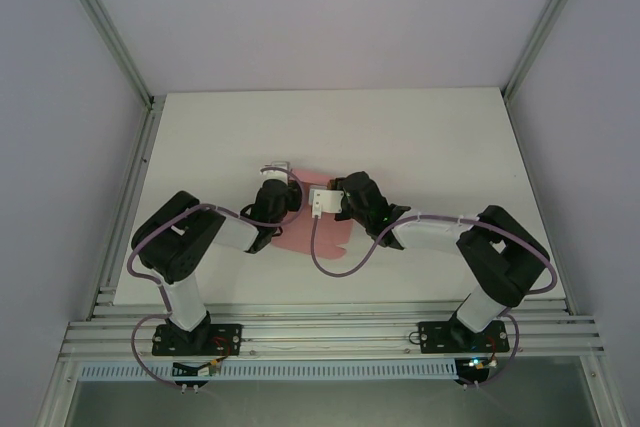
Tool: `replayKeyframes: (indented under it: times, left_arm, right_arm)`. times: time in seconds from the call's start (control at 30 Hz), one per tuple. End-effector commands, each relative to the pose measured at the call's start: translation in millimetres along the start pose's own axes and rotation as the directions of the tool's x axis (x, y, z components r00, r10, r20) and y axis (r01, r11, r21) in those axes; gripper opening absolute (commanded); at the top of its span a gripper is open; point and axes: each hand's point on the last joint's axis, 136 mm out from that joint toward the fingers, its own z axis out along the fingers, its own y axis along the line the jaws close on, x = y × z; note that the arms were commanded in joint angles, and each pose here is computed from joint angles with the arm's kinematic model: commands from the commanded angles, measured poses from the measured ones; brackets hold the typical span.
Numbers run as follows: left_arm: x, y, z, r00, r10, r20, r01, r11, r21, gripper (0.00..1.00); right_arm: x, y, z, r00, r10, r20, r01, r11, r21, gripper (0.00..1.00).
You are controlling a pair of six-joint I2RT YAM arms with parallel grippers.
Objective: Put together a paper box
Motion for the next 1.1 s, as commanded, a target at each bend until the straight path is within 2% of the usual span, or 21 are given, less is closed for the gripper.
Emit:
replayKeyframes:
  times: [0.0, 0.1, 0.2, 0.23, 0.27, 0.3, 0.37, 0.47, 0.5, 0.53, 0.57, 0.6, 0.67, 0.77, 0.83, 0.9, 0.97, 1.0, 1.07]
  left_arm:
    - [-15, 9, 0, 0.999, -0.01, 0.046, 0.013, 0.999, -0.049, 0.24]
    - [-15, 14, -4, 0.999, -0.013, 0.05, 0.016, 0.997, -0.069, 0.19]
    - [-17, 16, -8, 0.998, -0.014, 0.06, 0.018, 0.997, -0.07, 0.1]
    - [-19, 16, -9, 0.998, -0.017, 0.067, 0.021, 0.997, -0.069, 0.08]
    - [-21, 16, -10, 0.997, -0.021, 0.072, 0.026, 0.997, -0.07, 0.06]
    - [-23, 16, -11, 0.997, -0.026, 0.078, 0.031, 0.997, -0.069, 0.03]
    - [-27, 16, -13, 0.995, -0.04, 0.092, 0.046, 0.997, -0.069, 0.0]
    - [-33, 15, -17, 0.991, -0.071, 0.111, 0.078, 0.995, -0.058, 0.0]
    - [-34, 15, -18, 0.989, -0.087, 0.118, 0.094, 0.994, -0.055, 0.0]
    - [-36, 15, -20, 0.987, -0.102, 0.126, 0.109, 0.993, -0.05, 0.0]
    - [-37, 15, -22, 0.985, -0.116, 0.131, 0.122, 0.991, -0.044, 0.0]
    - [-38, 15, -23, 0.982, -0.132, 0.135, 0.138, 0.99, -0.038, 0.0]
    - [-43, 14, -27, 0.975, -0.172, 0.141, 0.177, 0.984, -0.024, 0.0]
    - [-51, 11, -34, 0.947, -0.294, 0.132, 0.29, 0.956, 0.054, 0.0]
    - [-60, 14, -39, 0.897, -0.426, 0.121, 0.411, 0.902, 0.132, 0.0]
    - [-70, 17, -45, 0.833, -0.545, 0.1, 0.512, 0.826, 0.234, 0.0]
    - [-82, 19, -54, 0.772, -0.629, 0.087, 0.57, 0.747, 0.343, 0.0]
    - [-88, 18, -59, 0.751, -0.655, 0.083, 0.577, 0.713, 0.397, 0.0]
    - [-100, 8, -67, 0.737, -0.674, 0.056, 0.568, 0.662, 0.49, 0.0]
  right_arm:
    - [14, 40, -2, 0.999, -0.007, -0.048, -0.001, 0.989, -0.148, 0.0]
    - [15, 35, 0, 0.998, 0.013, -0.059, -0.02, 0.992, -0.126, 0.0]
    - [8, 17, -1, 0.994, 0.096, -0.058, -0.101, 0.991, -0.083, 0.0]
    - [4, 8, -2, 0.99, 0.132, -0.051, -0.135, 0.989, -0.066, 0.03]
    - [-1, -2, -3, 0.985, 0.168, -0.039, -0.169, 0.984, -0.048, 0.11]
    - [-5, -12, -5, 0.978, 0.206, -0.024, -0.207, 0.978, -0.027, 0.24]
    - [-15, -37, -12, 0.96, 0.279, 0.021, -0.279, 0.96, 0.018, 0.44]
    - [-28, -77, -29, 0.921, 0.376, 0.098, -0.385, 0.919, 0.084, 0.54]
    - [-32, -90, -37, 0.904, 0.408, 0.129, -0.422, 0.901, 0.105, 0.62]
    - [-36, -101, -44, 0.887, 0.434, 0.156, -0.453, 0.884, 0.116, 0.72]
    - [-39, -113, -53, 0.868, 0.46, 0.186, -0.486, 0.864, 0.131, 0.91]
    - [-42, -125, -64, 0.843, 0.493, 0.218, -0.527, 0.837, 0.145, 1.0]
    - [-46, -144, -85, 0.792, 0.546, 0.274, -0.597, 0.787, 0.157, 1.0]
    - [-40, -174, -121, 0.649, 0.679, 0.344, -0.753, 0.637, 0.165, 1.0]
    - [-19, -190, -144, 0.476, 0.809, 0.346, -0.879, 0.448, 0.163, 1.0]
    - [12, -195, -161, 0.232, 0.916, 0.329, -0.97, 0.192, 0.149, 1.0]
    - [44, -187, -172, -0.028, 0.957, 0.29, -0.992, -0.063, 0.112, 1.0]
    - [54, -182, -174, -0.126, 0.955, 0.268, -0.985, -0.153, 0.08, 1.0]
    - [62, -173, -174, -0.272, 0.936, 0.222, -0.962, -0.271, -0.036, 1.0]
